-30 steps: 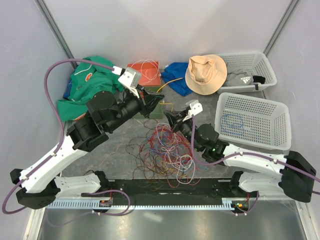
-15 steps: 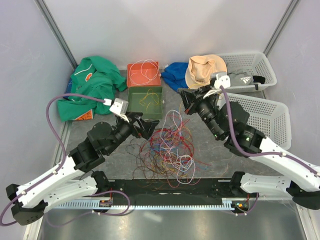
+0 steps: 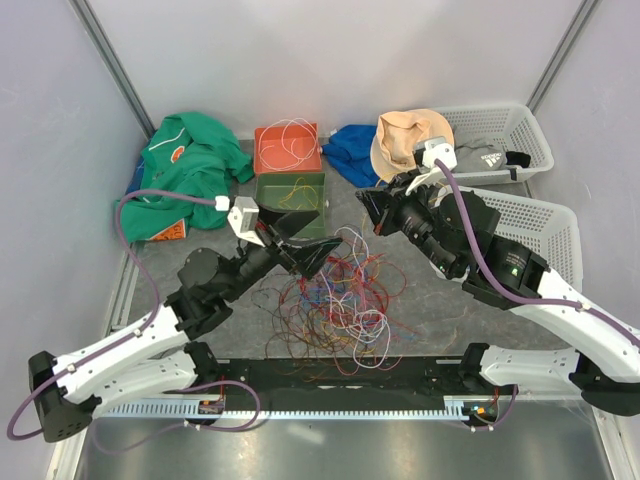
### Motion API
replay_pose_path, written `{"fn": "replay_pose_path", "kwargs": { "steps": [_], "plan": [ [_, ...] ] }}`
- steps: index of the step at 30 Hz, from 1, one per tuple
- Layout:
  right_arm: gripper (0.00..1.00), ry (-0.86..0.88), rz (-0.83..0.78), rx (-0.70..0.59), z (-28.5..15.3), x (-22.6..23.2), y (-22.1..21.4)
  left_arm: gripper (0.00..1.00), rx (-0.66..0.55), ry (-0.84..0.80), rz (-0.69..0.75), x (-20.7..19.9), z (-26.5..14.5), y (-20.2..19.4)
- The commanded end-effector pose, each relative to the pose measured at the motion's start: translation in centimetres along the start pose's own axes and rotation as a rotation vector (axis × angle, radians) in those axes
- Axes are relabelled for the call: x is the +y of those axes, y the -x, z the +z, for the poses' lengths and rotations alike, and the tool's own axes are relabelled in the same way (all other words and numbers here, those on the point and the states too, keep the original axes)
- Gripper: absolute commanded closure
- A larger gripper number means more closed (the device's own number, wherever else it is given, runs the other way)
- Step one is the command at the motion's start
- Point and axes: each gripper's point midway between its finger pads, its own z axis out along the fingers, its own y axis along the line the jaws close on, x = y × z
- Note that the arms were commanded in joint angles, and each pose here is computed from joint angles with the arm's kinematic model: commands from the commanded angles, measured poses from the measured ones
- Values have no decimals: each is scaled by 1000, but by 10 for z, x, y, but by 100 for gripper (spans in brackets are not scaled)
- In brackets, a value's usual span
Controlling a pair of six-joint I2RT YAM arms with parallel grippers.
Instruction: Untangle the cables
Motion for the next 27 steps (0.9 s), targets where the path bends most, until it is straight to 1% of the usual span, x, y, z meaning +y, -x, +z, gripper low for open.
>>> {"fn": "replay_pose_path", "kwargs": {
  "steps": [1,3,6,9,12,15,16,18,19,20,21,22,23,25,26,27],
  "plan": [
    [100,29,33,20,-5,6,-3,4,-75,-174,61,-35,20,28],
    [100,33,35,28,-4,6,-5,6,-16,-217,62,-43,31,16],
    [100,40,40,34,-4,8,-7,9,36,-229,62,-42,40,-1],
    [100,61,47,42,-5,12,-7,10,41,-204,80,-35,46,-5],
    [100,73,55,42,-7,14,-6,15,62,-196,97,-32,52,-13],
    [100,79,57,45,-7,15,-6,25,75,-208,104,-33,56,-17],
    [100,76,57,47,-7,15,-7,39,80,-213,105,-34,59,-18],
    [100,76,57,51,-7,14,-10,54,72,-224,111,-37,61,-14],
    [100,75,57,53,-7,14,-11,74,71,-227,114,-38,63,-13],
    [100,73,57,53,-8,12,-12,88,63,-228,116,-39,64,-9],
    [100,70,55,52,-9,11,-13,98,65,-221,116,-38,65,-8],
    [95,59,55,47,-9,8,-13,98,67,-216,116,-37,66,-8],
    [66,56,57,38,-13,5,-12,98,58,-210,117,-38,65,-2],
    [44,40,55,21,-18,-1,-9,98,76,-184,114,-34,64,-3],
    [29,13,60,-4,-24,-9,-5,98,62,-140,111,-29,66,6],
    [23,-5,64,-17,-28,-15,-3,98,66,-111,110,-26,66,10]
  ]
}}
